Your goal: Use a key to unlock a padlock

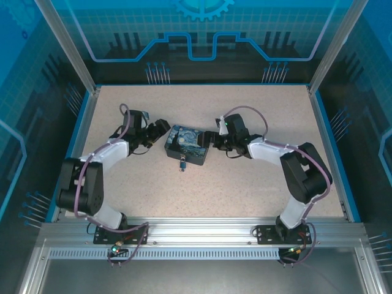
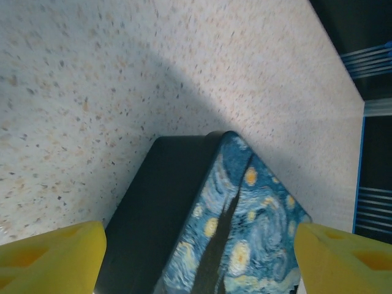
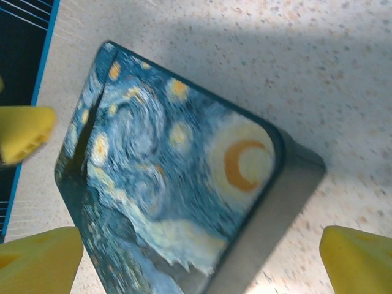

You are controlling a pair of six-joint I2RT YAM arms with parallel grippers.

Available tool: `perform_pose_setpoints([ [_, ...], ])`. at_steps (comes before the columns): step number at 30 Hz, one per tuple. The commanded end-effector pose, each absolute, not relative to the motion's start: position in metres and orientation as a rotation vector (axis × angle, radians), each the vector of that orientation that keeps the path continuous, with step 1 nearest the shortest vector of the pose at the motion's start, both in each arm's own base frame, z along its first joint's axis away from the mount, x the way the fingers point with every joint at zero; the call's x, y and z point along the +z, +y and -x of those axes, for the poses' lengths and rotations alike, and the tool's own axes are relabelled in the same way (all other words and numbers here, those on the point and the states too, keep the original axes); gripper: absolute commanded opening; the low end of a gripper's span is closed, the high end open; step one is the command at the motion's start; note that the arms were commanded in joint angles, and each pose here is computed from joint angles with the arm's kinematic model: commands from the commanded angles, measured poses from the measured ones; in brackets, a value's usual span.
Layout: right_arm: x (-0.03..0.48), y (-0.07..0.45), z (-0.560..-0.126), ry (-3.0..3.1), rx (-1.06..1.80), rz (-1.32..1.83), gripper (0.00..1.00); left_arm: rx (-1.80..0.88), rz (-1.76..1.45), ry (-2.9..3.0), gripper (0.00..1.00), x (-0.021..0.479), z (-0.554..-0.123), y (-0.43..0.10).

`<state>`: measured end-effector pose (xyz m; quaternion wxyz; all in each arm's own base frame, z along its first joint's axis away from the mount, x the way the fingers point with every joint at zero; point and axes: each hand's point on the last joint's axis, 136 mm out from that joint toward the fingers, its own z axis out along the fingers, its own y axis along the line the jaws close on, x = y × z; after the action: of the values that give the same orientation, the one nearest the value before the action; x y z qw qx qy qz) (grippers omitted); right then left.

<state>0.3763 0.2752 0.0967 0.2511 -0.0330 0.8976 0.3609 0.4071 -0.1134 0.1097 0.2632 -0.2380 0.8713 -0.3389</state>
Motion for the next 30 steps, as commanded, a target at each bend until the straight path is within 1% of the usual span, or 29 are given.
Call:
perform_pose_setpoints([
  [1,0.106,0.289,-0.393,2.426,1.07,0.113,0.97,-1.026,0.531,2.335,0.81,0.121,-0.417,-0.133],
  [6,0.11,0.307,-0.418,2.403,1.11,0.193,0.92,-1.085,0.495,2.359,0.78,0.115,-0.413,-0.149],
  [13,0.111,0.315,-0.452,2.346,1.126,0.26,0.92,-1.088,0.498,2.348,0.77,0.12,-0.4,-0.154],
  [15,0.114,0.3,-0.466,2.336,1.047,0.237,0.94,-1.078,0.516,2.344,0.78,0.12,-0.396,-0.152],
  [17,0.125,0.276,-0.478,2.309,0.924,0.196,0.99,-1.056,0.527,2.34,0.79,0.121,-0.392,-0.149],
  [20,0.149,0.237,-0.487,2.267,0.756,0.157,1.0,-0.988,0.531,2.332,0.8,0.126,-0.388,-0.14],
  [22,0.166,0.217,-0.483,2.243,0.711,0.14,1.0,-0.955,0.53,2.313,0.81,0.133,-0.387,-0.134],
  [24,0.179,0.203,-0.467,2.232,0.714,0.117,1.0,-0.942,0.53,2.292,0.81,0.14,-0.386,-0.13],
  [25,0.181,0.2,-0.457,2.227,0.727,0.106,0.98,-0.944,0.534,2.286,0.81,0.142,-0.387,-0.129],
  [28,0.176,0.208,-0.413,2.212,0.873,0.05,0.89,-0.974,0.535,2.267,0.81,0.146,-0.39,-0.129],
  [30,0.159,0.22,-0.382,2.207,0.995,-0.017,0.83,-0.982,0.528,2.258,0.81,0.148,-0.393,-0.13],
])
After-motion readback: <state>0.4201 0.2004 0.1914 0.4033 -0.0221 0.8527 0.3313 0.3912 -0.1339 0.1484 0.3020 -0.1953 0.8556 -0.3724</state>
